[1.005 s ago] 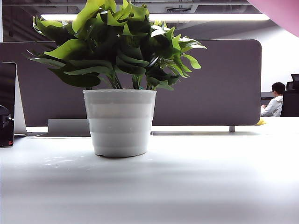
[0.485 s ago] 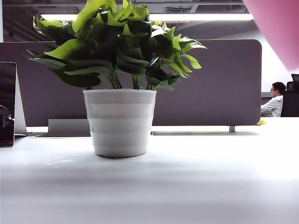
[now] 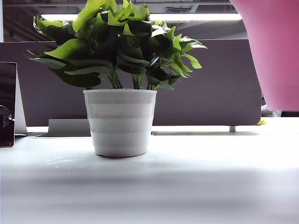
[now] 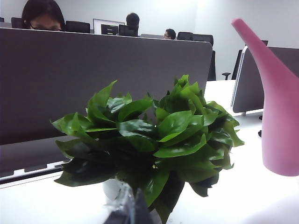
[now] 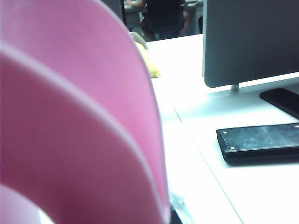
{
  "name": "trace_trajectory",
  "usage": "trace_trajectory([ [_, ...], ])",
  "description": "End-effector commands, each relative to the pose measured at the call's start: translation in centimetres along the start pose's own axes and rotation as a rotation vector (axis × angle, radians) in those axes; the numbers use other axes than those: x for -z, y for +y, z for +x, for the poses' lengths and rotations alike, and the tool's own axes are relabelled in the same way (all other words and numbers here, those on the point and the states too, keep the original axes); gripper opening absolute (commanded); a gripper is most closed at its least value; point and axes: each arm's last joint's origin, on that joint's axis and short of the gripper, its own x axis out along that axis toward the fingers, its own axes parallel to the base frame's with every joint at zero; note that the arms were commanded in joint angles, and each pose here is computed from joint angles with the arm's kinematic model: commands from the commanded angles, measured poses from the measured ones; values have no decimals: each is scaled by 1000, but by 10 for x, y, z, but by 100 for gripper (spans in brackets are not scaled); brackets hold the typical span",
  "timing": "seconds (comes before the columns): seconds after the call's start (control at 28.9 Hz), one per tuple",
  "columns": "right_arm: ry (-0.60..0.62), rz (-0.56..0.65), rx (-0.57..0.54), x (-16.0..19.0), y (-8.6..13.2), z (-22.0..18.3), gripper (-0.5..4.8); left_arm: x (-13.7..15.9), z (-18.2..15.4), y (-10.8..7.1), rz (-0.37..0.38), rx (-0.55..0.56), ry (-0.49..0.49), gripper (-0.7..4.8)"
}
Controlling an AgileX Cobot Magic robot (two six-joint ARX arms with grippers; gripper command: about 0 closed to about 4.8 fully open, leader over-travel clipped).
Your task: Pick up the watering can from the table, water the potted plant, and put the can back.
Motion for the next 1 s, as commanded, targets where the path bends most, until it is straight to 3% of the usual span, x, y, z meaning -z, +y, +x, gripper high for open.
trace_trajectory([
  [0.03, -114, 33, -14, 1, 0, -3, -6, -1, 0, 0, 1, 2, -7, -5],
  [0.28, -83, 33, -11, 26, -3, -2, -6, 3, 2, 0, 1, 2, 5, -5],
  [0.76, -115, -24, -6, 43, -6, 27, -6, 33, 8, 0, 5, -1, 150, -5],
  [1.0, -129, -24, -8, 51, -7, 36, -6, 34, 8, 0, 5, -1, 165, -5],
])
